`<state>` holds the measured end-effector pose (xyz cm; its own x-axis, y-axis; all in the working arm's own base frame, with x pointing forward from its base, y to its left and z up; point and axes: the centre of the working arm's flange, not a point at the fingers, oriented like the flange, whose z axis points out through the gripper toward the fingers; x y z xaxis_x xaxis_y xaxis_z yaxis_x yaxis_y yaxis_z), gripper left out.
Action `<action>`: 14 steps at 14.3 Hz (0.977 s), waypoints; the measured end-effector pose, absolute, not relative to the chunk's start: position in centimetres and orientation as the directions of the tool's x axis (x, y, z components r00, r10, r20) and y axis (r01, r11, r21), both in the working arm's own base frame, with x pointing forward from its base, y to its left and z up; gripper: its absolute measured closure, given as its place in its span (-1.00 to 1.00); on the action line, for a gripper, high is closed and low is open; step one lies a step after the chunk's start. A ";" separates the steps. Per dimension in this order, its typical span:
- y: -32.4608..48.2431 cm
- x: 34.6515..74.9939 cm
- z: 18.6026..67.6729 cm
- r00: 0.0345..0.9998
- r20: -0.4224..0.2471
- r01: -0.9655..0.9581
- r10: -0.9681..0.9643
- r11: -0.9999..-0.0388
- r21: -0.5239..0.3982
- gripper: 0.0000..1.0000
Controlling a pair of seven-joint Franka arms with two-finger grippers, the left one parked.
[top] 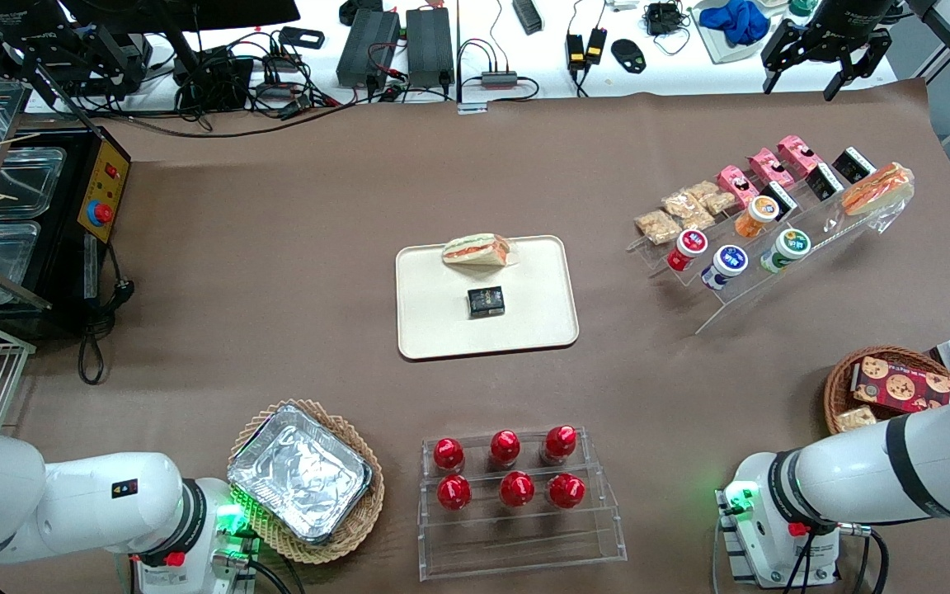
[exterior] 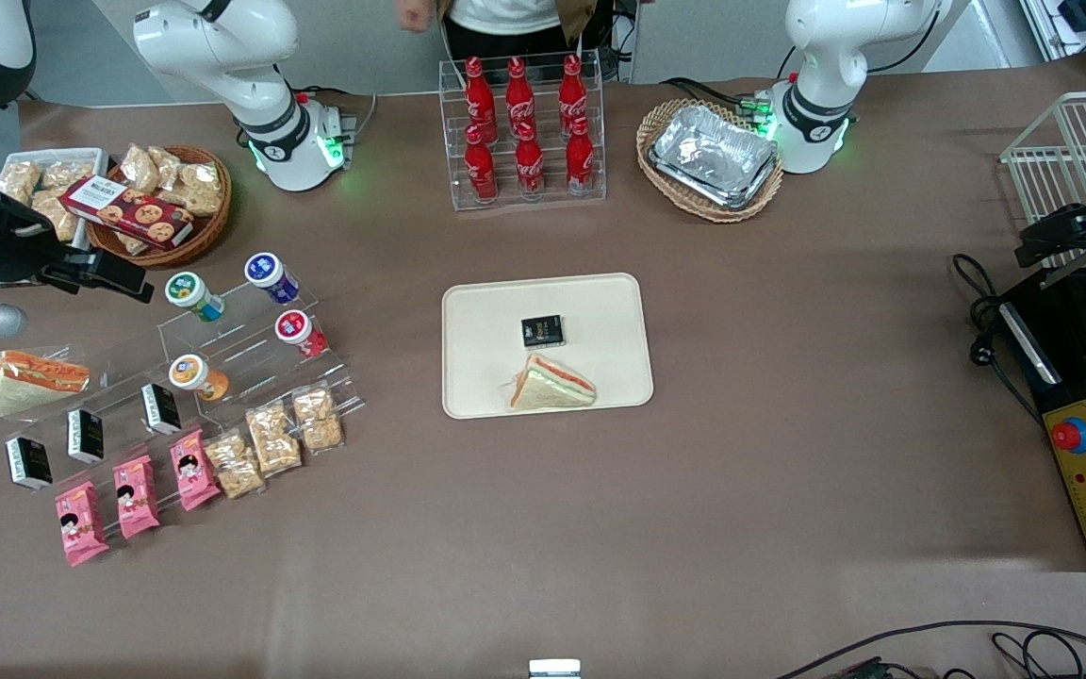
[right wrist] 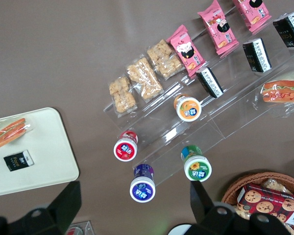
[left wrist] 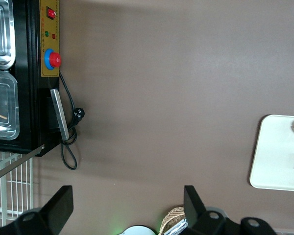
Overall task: Place green gum on tray
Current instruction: 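Move the right gripper over the acrylic stand toward the green gum jar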
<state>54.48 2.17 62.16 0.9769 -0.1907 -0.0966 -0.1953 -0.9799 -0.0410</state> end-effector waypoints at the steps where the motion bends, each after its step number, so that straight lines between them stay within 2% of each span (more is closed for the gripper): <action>1: 2.1 54.5 62.1 0.977 -0.099 -0.196 -0.191 -0.980 -0.040 -0.98; 5: 1.9 53.6 61.4 0.968 -0.163 -0.199 -0.192 -0.980 -0.026 -0.98; 8: 1.3 51.4 60.0 0.962 -0.188 -0.208 -0.200 -0.978 -0.025 -1.00; 14: -0.9 44.2 53.9 0.979 -0.109 -0.174 -0.170 -0.984 -0.031 -1.00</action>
